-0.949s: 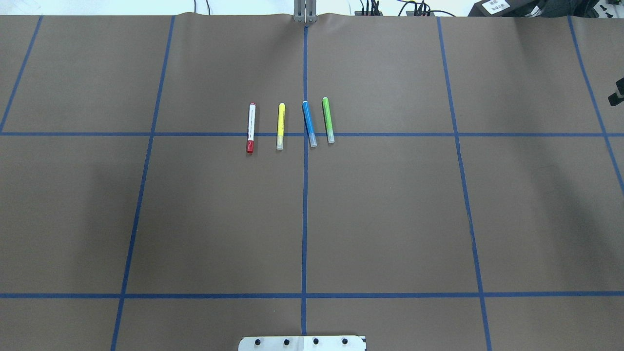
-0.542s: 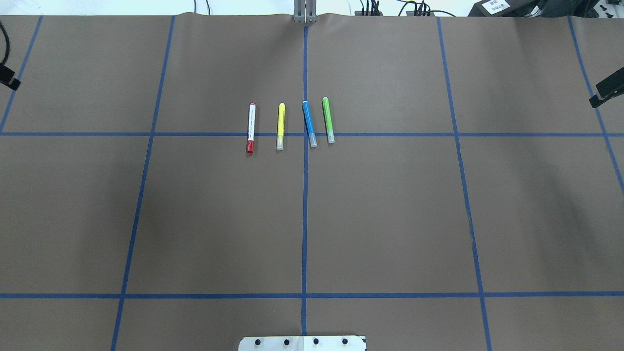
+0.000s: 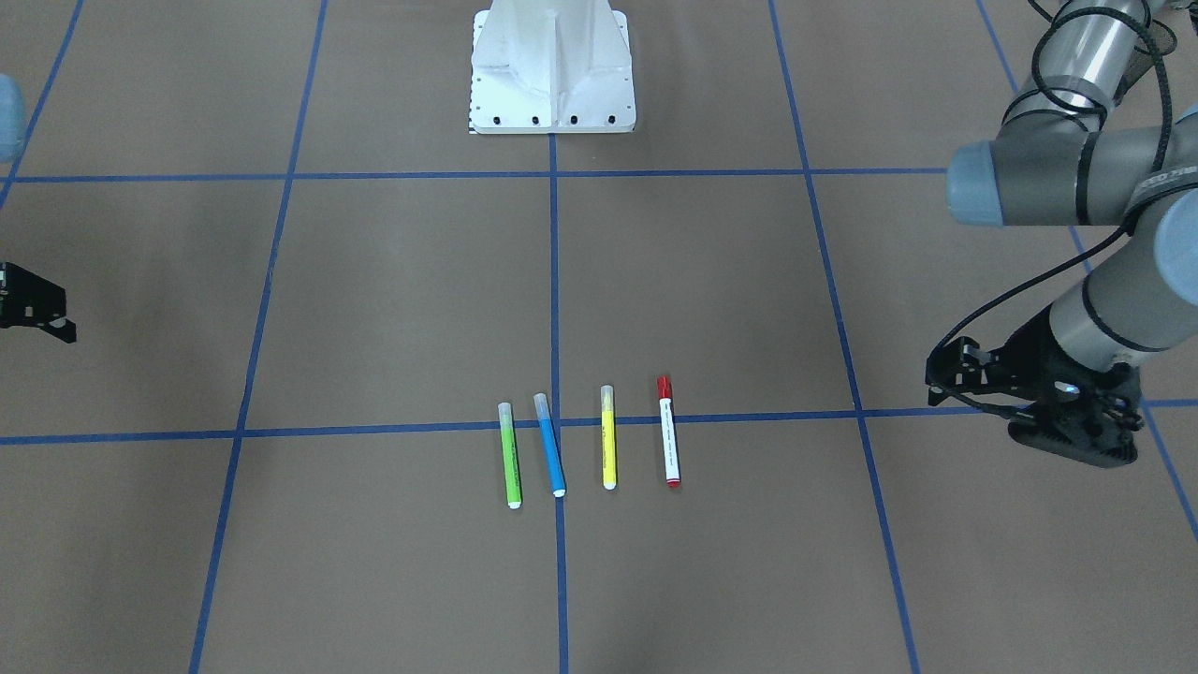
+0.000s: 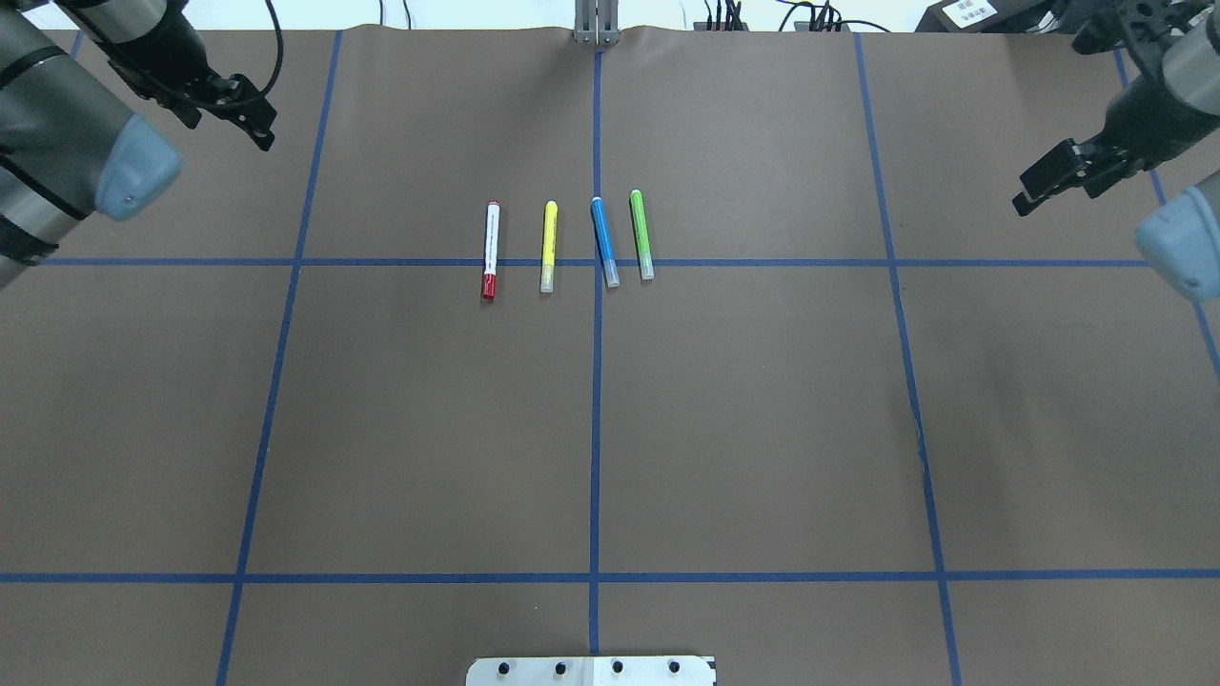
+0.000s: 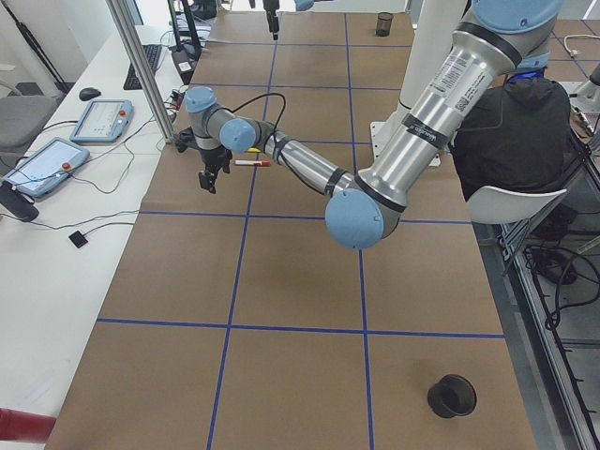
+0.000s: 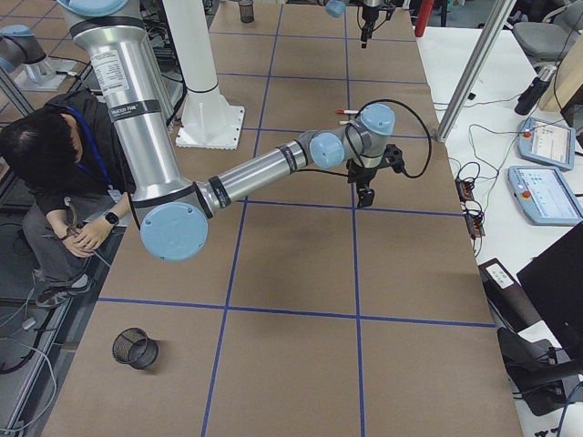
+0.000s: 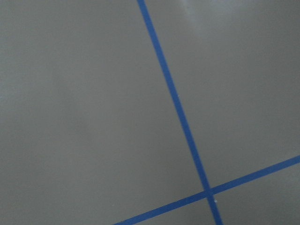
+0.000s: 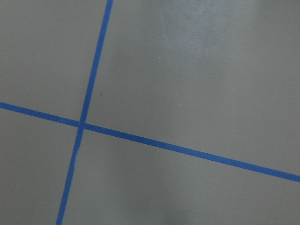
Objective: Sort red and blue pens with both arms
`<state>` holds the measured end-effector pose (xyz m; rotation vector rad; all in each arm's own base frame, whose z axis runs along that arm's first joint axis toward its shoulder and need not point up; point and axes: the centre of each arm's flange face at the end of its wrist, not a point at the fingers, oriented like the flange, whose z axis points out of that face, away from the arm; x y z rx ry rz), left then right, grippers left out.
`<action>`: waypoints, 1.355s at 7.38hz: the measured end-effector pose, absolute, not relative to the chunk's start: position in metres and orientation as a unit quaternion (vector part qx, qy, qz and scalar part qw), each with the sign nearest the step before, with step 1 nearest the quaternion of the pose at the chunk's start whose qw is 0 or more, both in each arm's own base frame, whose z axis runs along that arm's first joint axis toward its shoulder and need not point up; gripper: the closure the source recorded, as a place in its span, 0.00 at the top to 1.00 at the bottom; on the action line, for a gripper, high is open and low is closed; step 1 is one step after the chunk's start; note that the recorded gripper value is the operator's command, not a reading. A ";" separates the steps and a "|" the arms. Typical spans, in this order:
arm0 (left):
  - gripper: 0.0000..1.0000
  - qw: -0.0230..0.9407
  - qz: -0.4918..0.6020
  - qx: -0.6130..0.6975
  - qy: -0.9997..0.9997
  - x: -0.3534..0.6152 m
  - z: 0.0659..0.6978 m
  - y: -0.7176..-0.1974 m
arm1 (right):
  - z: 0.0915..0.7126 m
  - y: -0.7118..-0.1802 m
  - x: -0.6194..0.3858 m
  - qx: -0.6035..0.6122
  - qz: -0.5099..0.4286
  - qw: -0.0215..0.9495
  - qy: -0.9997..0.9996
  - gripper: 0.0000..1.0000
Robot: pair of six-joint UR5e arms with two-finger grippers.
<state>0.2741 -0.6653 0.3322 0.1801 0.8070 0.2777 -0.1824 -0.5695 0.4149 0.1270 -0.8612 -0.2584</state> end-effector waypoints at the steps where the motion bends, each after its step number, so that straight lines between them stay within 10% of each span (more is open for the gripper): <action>1: 1.00 0.904 0.124 0.077 0.401 0.306 0.309 -0.658 | 0.401 -0.566 -0.215 0.058 -0.110 0.894 -0.430 1.00; 5: 0.98 0.913 0.072 0.023 0.402 0.444 0.258 -0.617 | 0.352 -0.561 -0.302 0.072 -0.075 0.902 -0.418 1.00; 10: 0.70 0.909 0.043 0.028 0.413 0.532 0.273 -0.600 | 0.316 -0.554 -0.335 0.081 -0.061 0.895 -0.435 1.00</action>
